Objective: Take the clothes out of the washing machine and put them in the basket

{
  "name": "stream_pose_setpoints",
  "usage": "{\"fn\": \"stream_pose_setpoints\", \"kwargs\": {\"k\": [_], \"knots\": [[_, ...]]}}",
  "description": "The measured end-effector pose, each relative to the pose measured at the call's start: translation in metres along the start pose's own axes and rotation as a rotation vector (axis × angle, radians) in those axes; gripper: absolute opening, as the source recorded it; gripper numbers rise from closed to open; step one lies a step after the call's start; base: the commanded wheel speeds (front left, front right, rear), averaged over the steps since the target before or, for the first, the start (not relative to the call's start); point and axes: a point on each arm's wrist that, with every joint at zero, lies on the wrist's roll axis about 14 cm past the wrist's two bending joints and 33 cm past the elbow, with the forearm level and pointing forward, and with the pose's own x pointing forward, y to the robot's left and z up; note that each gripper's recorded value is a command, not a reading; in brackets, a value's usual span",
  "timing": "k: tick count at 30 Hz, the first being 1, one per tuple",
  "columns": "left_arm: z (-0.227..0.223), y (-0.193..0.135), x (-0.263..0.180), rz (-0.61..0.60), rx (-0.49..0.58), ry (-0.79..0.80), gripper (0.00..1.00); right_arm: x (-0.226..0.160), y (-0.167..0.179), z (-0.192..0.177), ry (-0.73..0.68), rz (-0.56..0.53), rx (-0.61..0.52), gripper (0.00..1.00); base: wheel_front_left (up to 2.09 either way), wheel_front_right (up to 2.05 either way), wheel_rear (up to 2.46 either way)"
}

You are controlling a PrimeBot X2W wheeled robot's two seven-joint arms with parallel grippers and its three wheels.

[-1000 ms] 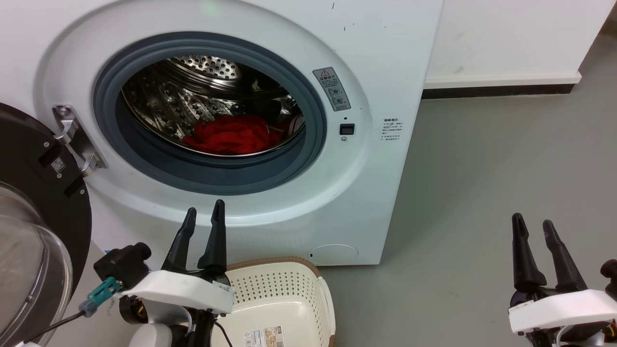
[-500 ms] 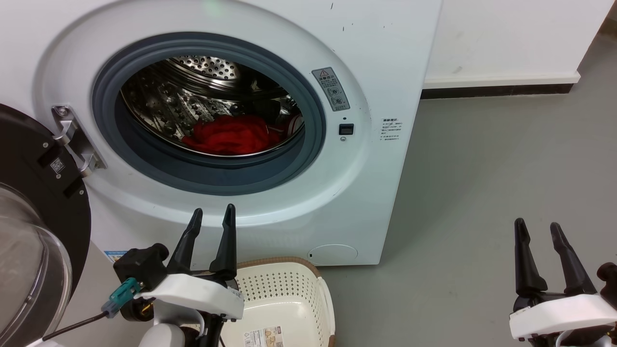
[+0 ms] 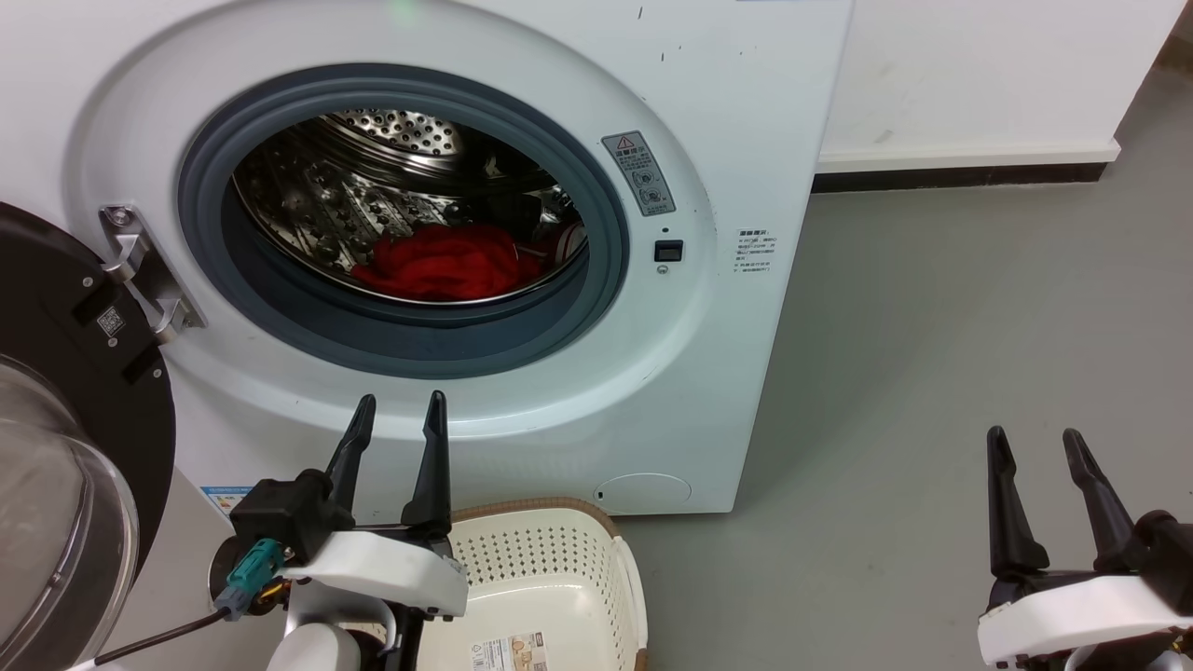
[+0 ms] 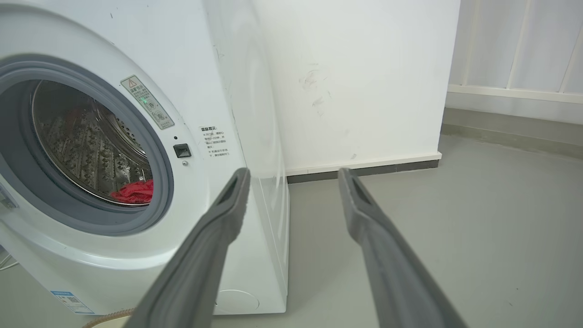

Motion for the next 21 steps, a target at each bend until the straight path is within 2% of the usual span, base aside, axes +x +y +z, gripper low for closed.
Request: {"fn": "stream_pose_setpoints", "kwargs": {"k": [21], "knots": [[0.0046, -0.0026, -0.0016, -0.024, 0.187, -0.031, 1.00, -0.0038, 0.0028, -0.0048, 0.022, 0.023, -0.167, 1.00, 0.00, 0.00, 0.00]]}}
